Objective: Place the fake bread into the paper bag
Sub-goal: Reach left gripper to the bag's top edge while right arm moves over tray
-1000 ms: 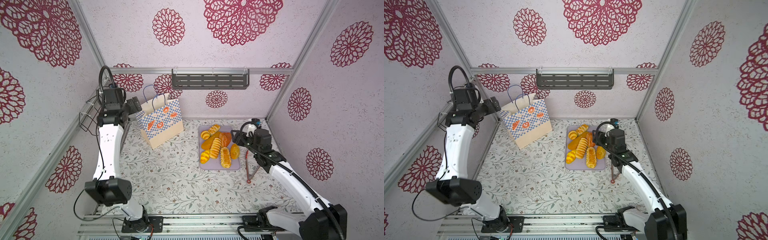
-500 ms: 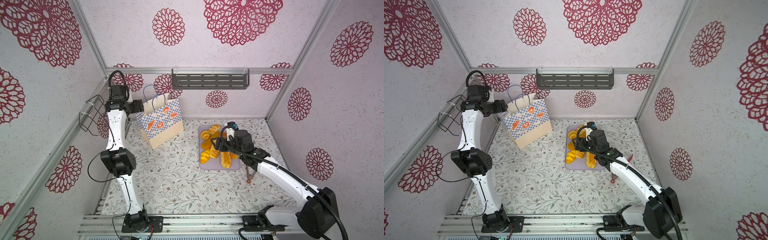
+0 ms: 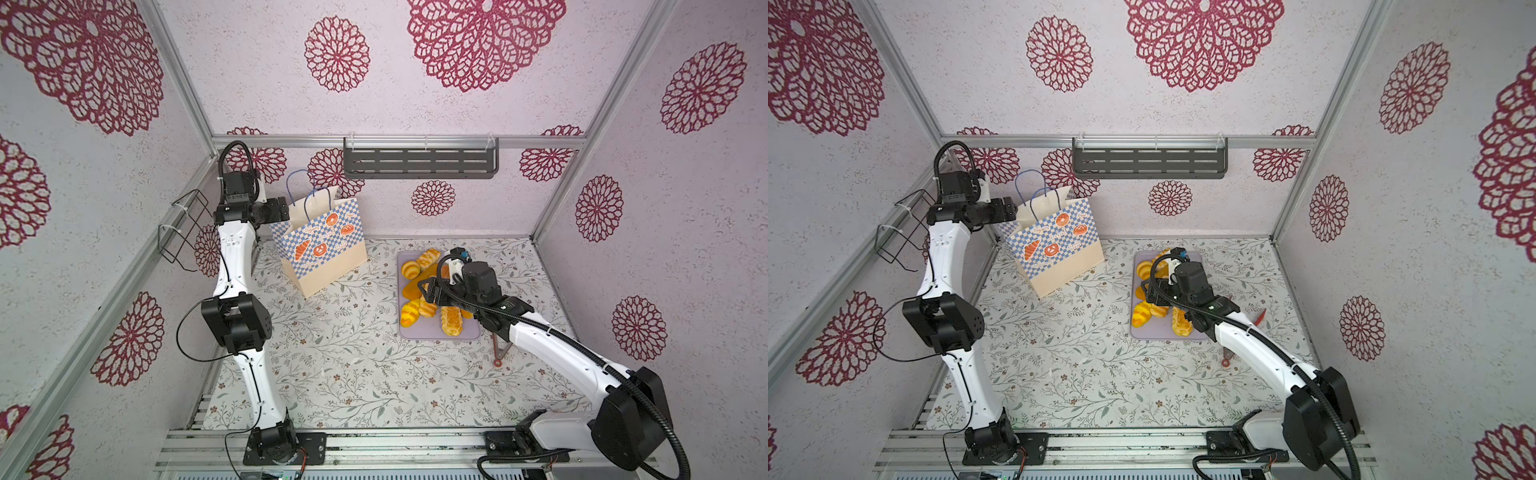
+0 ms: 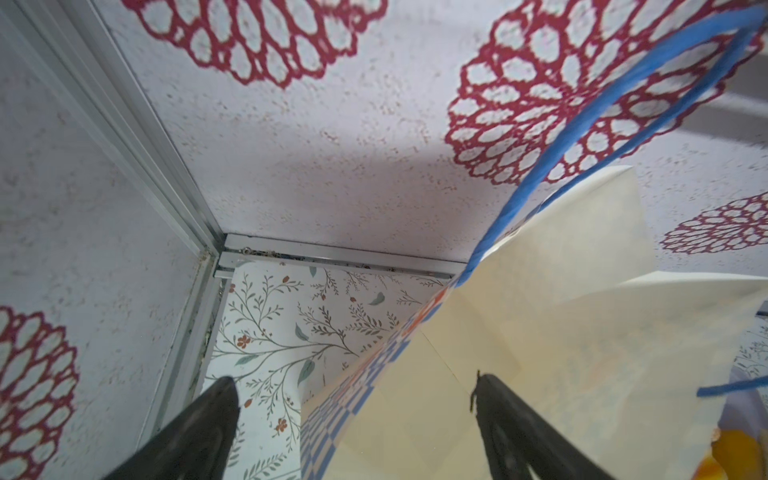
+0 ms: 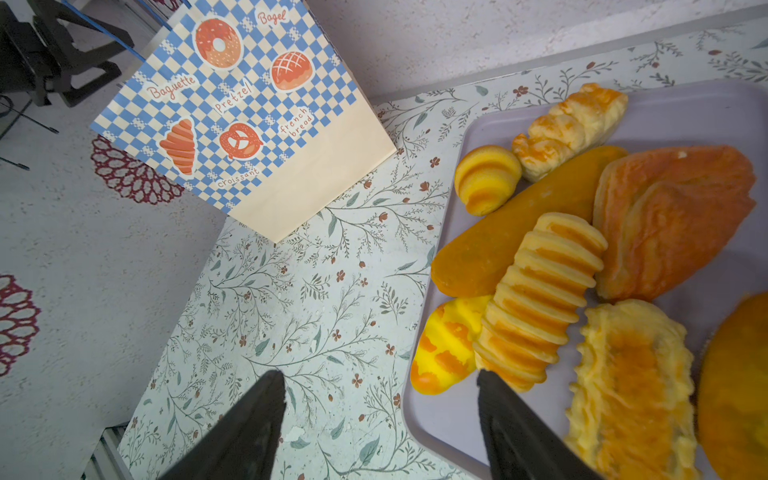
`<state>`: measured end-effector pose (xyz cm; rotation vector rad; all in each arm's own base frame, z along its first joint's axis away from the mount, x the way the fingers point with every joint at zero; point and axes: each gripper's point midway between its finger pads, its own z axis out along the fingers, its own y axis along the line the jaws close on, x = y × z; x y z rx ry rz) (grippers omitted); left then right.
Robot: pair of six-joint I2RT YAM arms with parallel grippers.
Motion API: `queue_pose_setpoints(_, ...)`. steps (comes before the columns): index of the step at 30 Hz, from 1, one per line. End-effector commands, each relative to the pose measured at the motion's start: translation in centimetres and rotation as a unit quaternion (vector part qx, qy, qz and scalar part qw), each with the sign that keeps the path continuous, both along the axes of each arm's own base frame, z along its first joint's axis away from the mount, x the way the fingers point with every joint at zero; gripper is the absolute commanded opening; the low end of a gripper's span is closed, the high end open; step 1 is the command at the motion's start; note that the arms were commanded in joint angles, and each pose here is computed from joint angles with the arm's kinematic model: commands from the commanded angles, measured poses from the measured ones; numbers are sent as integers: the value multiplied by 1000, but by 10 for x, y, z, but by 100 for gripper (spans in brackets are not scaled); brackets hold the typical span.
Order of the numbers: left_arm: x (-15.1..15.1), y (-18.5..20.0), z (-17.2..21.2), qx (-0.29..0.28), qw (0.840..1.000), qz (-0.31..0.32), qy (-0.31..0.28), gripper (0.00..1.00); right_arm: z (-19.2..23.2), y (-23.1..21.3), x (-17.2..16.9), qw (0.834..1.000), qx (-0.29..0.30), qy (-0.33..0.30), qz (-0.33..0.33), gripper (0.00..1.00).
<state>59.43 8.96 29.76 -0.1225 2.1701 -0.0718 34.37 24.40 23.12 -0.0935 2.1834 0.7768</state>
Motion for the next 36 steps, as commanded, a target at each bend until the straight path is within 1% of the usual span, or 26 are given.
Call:
queue_pose_setpoints(1,13,4,-11,34,999,-29,-5,92,19,2,5,1000,8,-7,-11,76)
queue_pose_setpoints(3,15,3,-18,35,999,-39,-1,89,21,4,7,1000,6,-4,-8,76)
queue_pose_setpoints(6,20,-6,-26,13,998,-67,0,84,23,6,11,1000,3,1,-10,76)
queue_pose_setpoints(8,23,-9,-28,3,997,-71,-1,78,22,7,12,1000,5,5,-13,76)
queue_pose_setpoints(10,25,-11,-29,-7,997,-74,-4,70,21,8,13,1000,8,8,-16,76)
queue_pose_setpoints(13,27,-15,-28,-21,997,-79,-8,53,16,8,12,1000,10,13,-21,76)
queue_pose_setpoints(16,25,-17,-24,-28,996,-81,-11,39,12,7,11,999,11,18,-26,76)
queue_pose_setpoints(19,19,-20,-13,-33,996,-81,-15,29,10,6,12,999,9,19,-30,76)
queue_pose_setpoints(22,9,-25,-1,-46,995,-82,-15,13,11,6,14,999,8,16,-33,76)
queue_pose_setpoints(25,-2,-31,6,-66,994,-82,-9,0,15,5,16,999,7,8,-35,76)
queue_pose_setpoints(29,-18,-42,15,-104,991,-80,-3,0,22,2,17,999,0,-7,-40,76)
queue_pose_setpoints(33,-44,-62,22,-140,987,-76,18,0,31,-11,21,997,-33,-23,-60,76)
queue_pose_setpoints(36,-77,-78,27,-123,990,-62,26,0,37,-26,25,993,-68,-33,-87,77)
